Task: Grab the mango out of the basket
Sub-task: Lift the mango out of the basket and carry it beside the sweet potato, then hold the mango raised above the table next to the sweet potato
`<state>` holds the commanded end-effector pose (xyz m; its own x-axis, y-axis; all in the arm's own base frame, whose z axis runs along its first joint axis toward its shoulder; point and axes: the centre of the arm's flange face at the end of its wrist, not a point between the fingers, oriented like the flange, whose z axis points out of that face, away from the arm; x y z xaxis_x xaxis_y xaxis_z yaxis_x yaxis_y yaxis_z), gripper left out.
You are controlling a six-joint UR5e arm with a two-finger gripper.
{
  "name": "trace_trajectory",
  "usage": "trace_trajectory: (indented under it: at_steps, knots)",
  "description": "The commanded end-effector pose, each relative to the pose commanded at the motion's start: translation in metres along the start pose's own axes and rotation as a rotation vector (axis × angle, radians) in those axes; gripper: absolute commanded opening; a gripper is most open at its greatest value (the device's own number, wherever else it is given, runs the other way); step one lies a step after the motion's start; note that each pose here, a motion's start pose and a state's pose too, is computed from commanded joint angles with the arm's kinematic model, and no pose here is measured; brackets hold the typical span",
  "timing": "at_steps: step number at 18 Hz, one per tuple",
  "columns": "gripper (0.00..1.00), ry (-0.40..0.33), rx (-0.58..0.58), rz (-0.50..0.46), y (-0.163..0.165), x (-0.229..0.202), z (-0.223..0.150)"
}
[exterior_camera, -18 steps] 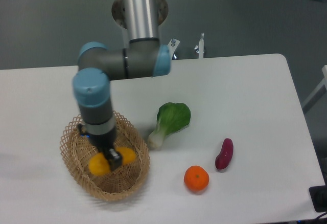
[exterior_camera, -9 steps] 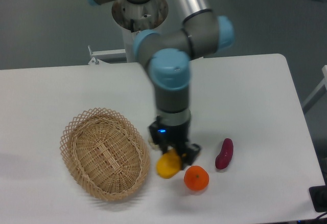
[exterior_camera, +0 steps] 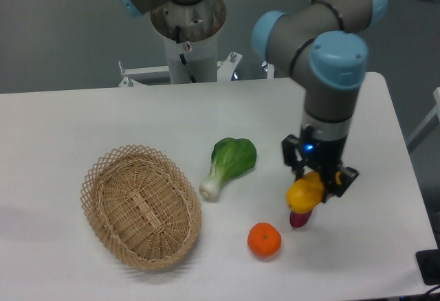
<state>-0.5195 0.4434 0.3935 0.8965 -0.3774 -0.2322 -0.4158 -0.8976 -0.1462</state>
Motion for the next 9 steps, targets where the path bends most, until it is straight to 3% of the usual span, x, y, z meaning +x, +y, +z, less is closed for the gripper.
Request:
trace_trajectory:
  at_steps: [9]
  knots:
    - [0.53, -0.002, -0.011, 0.019, 0.018, -0.007, 0.001]
